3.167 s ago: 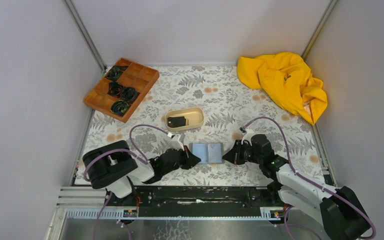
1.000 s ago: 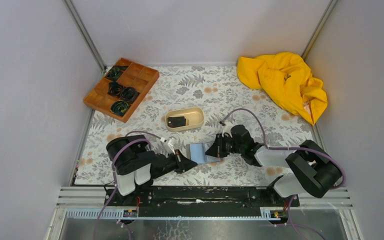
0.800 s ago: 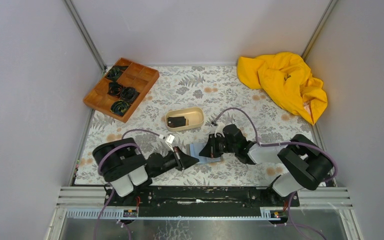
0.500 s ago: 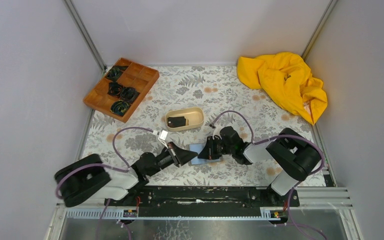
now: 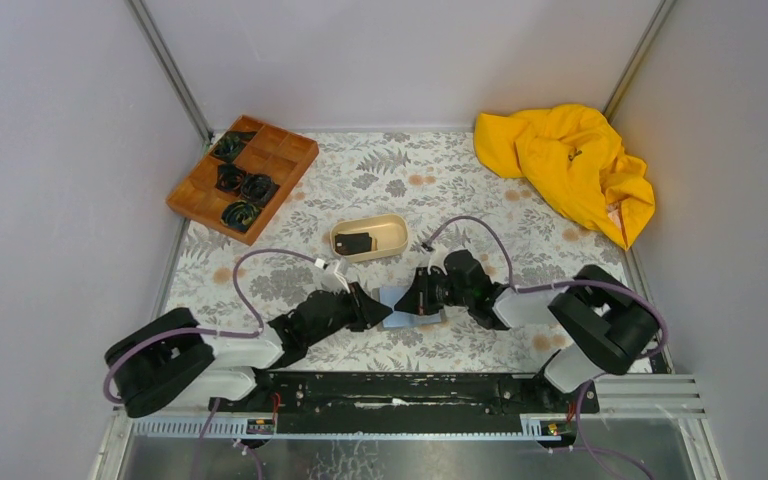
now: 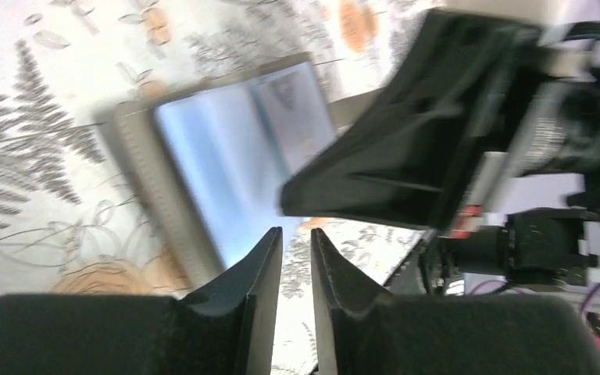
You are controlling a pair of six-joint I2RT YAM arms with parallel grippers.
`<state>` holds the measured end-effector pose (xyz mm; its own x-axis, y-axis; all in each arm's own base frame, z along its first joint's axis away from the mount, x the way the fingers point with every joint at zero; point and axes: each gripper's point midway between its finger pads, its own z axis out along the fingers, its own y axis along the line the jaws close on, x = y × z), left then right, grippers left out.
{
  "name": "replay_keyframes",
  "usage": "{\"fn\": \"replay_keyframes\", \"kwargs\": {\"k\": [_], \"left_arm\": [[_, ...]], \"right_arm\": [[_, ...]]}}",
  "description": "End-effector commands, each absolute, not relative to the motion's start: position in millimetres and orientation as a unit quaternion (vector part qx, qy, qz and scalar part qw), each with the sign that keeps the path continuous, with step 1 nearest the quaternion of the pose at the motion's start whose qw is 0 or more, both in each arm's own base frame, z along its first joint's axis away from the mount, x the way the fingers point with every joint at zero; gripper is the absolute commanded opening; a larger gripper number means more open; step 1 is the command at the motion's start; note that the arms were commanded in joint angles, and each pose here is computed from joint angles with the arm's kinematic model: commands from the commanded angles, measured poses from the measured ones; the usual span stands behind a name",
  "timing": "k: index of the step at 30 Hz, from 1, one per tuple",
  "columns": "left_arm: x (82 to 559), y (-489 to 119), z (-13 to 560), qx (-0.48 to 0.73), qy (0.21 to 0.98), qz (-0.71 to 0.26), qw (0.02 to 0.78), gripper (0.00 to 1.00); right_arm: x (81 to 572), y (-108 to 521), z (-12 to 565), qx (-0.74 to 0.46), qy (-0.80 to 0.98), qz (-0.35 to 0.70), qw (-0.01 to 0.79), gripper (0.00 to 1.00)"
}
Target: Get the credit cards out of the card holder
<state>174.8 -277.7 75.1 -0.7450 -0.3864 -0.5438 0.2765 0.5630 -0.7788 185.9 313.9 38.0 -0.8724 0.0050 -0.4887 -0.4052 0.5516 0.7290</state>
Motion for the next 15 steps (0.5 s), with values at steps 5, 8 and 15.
{"fn": "replay_keyframes", "kwargs": {"k": [5, 8, 15], "left_arm": [[188, -285, 62, -0.059, 0.808, -0.480, 0.337, 0.26], [191, -292, 65, -0.057, 0.804, -0.488, 0.335, 0.24], [202, -308, 75, -0.048, 0.801, -0.494, 0.336, 0.23]], "right_arm": [[191, 308, 63, -0.132, 0.844, 0.446, 0.268, 0.00], [191, 303, 63, -0.130, 0.847, 0.438, 0.274, 0.00], [193, 286, 66, -0.126, 0.858, 0.401, 0.295, 0.00]]}}
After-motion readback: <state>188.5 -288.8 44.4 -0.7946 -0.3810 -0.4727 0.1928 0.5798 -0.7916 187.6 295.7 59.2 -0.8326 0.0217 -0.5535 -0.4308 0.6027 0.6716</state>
